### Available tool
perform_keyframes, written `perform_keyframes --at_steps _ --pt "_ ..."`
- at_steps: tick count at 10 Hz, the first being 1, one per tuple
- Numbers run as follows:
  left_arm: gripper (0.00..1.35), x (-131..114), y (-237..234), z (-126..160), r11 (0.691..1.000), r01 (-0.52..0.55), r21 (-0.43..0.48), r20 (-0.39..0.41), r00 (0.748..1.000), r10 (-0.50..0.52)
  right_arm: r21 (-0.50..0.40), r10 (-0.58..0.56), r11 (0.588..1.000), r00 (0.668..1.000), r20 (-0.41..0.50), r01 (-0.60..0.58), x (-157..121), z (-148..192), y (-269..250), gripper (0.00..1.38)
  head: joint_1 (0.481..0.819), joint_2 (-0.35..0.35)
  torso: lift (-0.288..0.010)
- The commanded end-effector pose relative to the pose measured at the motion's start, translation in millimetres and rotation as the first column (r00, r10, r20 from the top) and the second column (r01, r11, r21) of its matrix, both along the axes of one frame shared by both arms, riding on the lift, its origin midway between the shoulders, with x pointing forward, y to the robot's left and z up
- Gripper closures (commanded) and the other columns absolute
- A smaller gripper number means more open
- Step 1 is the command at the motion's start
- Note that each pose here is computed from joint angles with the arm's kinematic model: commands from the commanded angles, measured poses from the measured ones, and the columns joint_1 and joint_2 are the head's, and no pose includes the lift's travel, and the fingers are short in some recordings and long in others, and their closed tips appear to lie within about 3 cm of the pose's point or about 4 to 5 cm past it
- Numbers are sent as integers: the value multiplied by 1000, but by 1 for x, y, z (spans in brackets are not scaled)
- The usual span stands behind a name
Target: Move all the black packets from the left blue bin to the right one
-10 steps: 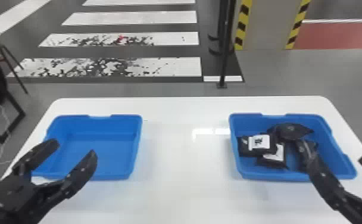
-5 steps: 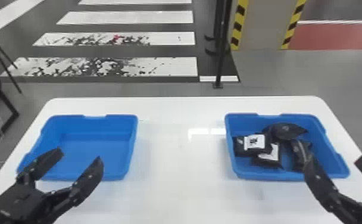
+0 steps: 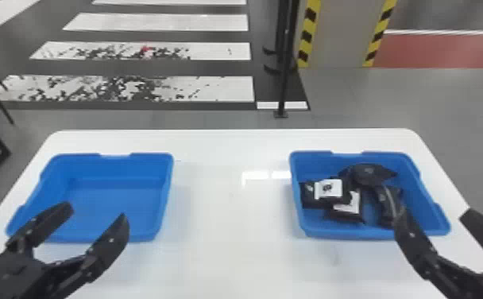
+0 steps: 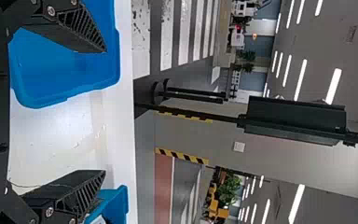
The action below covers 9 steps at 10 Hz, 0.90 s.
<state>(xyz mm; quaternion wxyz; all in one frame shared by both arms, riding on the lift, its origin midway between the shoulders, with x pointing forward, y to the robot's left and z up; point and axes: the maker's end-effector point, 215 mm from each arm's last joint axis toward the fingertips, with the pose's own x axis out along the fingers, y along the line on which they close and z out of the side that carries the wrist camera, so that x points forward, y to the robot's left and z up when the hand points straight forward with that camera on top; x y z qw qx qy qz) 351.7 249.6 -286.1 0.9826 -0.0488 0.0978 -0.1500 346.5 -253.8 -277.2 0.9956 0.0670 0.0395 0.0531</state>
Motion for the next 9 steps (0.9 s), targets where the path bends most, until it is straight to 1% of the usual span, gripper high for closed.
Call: perform_keyframes --at_steps 1,9 --pt "136 -1 0 -1 1000 0 -4 -6 1000 0 12 -1 1000 1000 -3 1 0 -2 0 117 695 -7 -139" --pt "136 -3 -2 -4 1000 -7 -26 -19 1000 7 62 1 998 1000 -20 0 0 -13 2 125 695 -6 -139"
